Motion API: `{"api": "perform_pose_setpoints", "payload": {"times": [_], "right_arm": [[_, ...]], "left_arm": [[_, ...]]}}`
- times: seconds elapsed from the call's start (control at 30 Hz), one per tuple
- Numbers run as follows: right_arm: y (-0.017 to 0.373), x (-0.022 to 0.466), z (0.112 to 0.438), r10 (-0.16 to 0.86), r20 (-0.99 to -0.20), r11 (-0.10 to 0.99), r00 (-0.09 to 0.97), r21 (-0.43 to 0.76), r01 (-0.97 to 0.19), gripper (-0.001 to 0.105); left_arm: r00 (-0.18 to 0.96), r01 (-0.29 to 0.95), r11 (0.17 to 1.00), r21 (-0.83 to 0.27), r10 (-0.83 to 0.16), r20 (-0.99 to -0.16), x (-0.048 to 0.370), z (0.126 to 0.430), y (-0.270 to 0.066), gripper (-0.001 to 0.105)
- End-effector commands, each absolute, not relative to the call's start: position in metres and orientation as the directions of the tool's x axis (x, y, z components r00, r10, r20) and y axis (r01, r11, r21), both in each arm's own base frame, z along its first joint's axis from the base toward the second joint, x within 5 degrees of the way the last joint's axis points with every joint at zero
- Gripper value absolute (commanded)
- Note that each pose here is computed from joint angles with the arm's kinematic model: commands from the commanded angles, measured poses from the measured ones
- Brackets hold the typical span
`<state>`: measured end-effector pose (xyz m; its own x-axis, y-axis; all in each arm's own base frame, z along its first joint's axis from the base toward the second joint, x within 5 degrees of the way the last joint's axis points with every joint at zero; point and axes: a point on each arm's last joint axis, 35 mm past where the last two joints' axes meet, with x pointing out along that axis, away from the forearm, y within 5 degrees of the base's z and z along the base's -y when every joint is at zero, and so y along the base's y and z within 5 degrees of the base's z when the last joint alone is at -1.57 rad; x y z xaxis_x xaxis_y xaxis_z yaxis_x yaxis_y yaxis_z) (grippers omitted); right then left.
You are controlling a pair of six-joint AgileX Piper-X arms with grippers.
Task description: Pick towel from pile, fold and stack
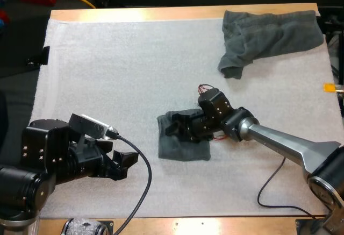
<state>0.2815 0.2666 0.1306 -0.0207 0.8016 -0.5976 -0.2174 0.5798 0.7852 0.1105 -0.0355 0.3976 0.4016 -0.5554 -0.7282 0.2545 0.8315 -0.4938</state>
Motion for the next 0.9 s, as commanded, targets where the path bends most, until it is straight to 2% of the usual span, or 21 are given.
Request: {"api": "perform_pose_setpoints", "payload": {"times": [0.0,0.1,0.2,0.4,0.67,0.87], "right_arm": [[0.27,0.282,0.134,0.825,-0.565,0.543,-0.039,0.809,-0.225,0.053],[0.272,0.283,0.138,0.851,-0.522,0.497,-0.055,0.835,-0.236,0.052],[0.273,0.283,0.138,0.856,-0.512,0.491,-0.069,0.848,-0.201,0.052],[0.285,0.27,0.139,0.859,-0.492,0.461,-0.14,0.863,-0.205,0.052],[0.307,0.246,0.127,0.811,-0.572,0.535,-0.121,0.81,-0.238,0.052],[0.308,0.246,0.126,0.816,-0.566,0.529,-0.116,0.812,-0.246,0.052]], "left_arm": [[0.401,0.262,0.827,-0.498,-0.562,-0.723,0.11,0.399,-0.036,0.069],[0.396,0.259,0.827,-0.498,-0.561,-0.727,0.112,0.397,-0.036,0.069],[0.383,0.25,0.829,-0.5,-0.559,-0.735,0.113,0.391,-0.036,0.069],[0.378,0.246,0.829,-0.501,-0.559,-0.738,0.114,0.388,-0.036,0.069],[0.378,0.247,0.829,-0.501,-0.559,-0.738,0.114,0.388,-0.036,0.069],[0.378,0.247,0.829,-0.501,-0.559,-0.738,0.114,0.388,-0.036,0.069]]}}
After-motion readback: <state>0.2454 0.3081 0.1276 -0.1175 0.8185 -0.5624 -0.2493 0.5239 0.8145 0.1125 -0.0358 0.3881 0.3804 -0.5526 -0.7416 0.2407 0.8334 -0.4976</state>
